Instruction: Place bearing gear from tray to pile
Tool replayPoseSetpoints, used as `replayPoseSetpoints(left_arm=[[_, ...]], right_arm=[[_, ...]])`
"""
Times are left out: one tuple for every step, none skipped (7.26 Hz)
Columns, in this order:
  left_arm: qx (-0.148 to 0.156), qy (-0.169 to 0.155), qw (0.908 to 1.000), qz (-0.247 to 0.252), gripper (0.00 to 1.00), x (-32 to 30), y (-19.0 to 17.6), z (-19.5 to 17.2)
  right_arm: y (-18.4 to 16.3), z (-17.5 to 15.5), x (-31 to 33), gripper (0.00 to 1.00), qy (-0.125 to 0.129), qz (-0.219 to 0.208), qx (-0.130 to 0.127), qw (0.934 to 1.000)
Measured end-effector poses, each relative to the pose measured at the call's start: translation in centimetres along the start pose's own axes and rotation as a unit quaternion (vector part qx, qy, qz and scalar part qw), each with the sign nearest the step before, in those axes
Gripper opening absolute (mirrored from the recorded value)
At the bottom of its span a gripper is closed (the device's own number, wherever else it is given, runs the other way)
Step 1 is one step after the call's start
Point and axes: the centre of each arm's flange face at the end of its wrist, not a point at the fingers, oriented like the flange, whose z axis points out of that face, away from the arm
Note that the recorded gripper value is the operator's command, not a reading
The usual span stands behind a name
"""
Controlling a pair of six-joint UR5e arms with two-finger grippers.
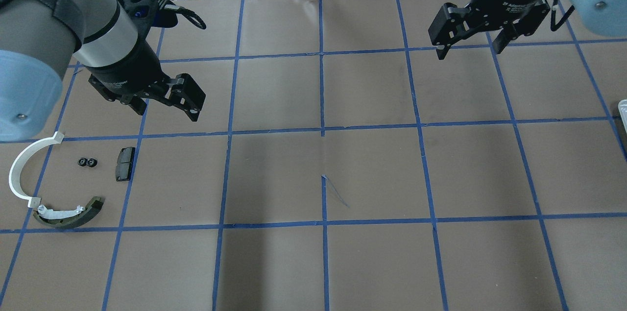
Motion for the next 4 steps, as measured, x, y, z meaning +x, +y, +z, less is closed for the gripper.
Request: replayPoseSetpoints(left_arm=[[-0.003, 0.000, 1.0000, -0.004, 1.00, -0.5, 0.2, 0.0], [-0.004, 0.001, 0.9999, -0.013, 1.00, -1.5, 0.2, 0.0], [-0.005, 0.001, 0.9998, -0.021, 1.00, -2.3, 0.1, 0.0], [-0.005, 0.002, 0.9997, -0.024, 1.00, -2.6, 0.1, 0.0]], right_arm=[[0.0, 0.0, 0.0, 1.00, 0.000, 0.000, 0.000, 1.0000], [0.0, 0.0, 0.0, 1.00, 0.000, 0.000, 0.000, 1.0000], [0.0, 0.0, 0.0, 1.00, 0.000, 0.000, 0.000, 1.0000], [0.0, 0.0, 0.0, 1.00, 0.000, 0.000, 0.000, 1.0000]])
